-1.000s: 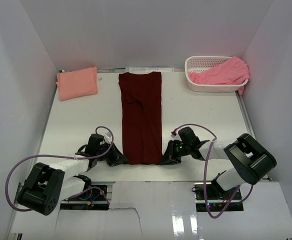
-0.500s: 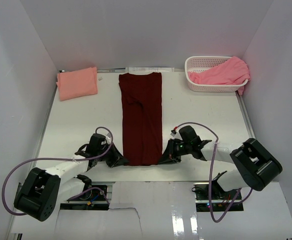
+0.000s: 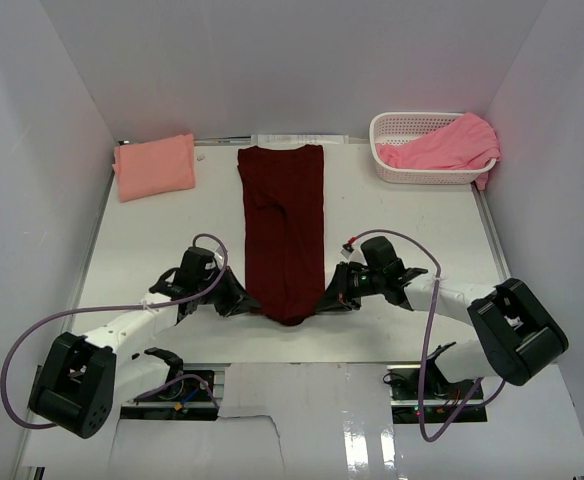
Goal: Fold and stack the t-shirts
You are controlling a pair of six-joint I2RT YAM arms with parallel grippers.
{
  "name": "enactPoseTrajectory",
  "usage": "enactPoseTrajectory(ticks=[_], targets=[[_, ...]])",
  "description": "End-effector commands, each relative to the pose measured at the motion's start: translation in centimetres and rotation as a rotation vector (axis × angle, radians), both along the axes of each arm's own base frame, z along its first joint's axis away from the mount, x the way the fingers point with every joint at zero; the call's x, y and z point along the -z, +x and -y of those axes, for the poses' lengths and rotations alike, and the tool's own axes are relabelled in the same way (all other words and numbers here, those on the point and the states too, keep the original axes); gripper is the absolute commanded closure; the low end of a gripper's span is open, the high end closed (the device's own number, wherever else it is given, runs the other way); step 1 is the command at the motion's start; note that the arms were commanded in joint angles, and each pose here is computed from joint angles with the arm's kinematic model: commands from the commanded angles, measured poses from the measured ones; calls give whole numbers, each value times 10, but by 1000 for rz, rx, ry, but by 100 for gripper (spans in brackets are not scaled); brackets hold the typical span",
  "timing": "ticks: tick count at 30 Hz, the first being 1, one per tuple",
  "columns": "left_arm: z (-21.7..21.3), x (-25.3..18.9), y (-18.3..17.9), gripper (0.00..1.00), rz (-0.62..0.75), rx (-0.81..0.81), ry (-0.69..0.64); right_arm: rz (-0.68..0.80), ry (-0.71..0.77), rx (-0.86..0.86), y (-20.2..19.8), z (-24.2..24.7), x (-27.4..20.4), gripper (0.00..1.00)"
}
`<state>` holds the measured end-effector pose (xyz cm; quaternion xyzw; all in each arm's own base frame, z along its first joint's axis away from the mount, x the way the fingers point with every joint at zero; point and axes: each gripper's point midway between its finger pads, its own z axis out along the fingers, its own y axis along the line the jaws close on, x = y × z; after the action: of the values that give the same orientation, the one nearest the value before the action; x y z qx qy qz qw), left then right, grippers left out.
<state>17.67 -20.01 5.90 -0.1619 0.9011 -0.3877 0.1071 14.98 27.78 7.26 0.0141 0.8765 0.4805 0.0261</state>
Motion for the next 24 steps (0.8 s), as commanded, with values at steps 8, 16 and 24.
enactPoseTrajectory(ticks=[8, 16, 24], targets=[[-2, -33, 34, 100, 71, -27, 8, 76, 48, -6, 45, -6, -34, 92], [-13, -54, 78, 100, 121, -68, 15, 94, 47, -3, 75, -12, -37, 92], [-14, -67, 127, 100, 164, -75, 60, 140, 38, -3, 118, -18, -53, 92]])
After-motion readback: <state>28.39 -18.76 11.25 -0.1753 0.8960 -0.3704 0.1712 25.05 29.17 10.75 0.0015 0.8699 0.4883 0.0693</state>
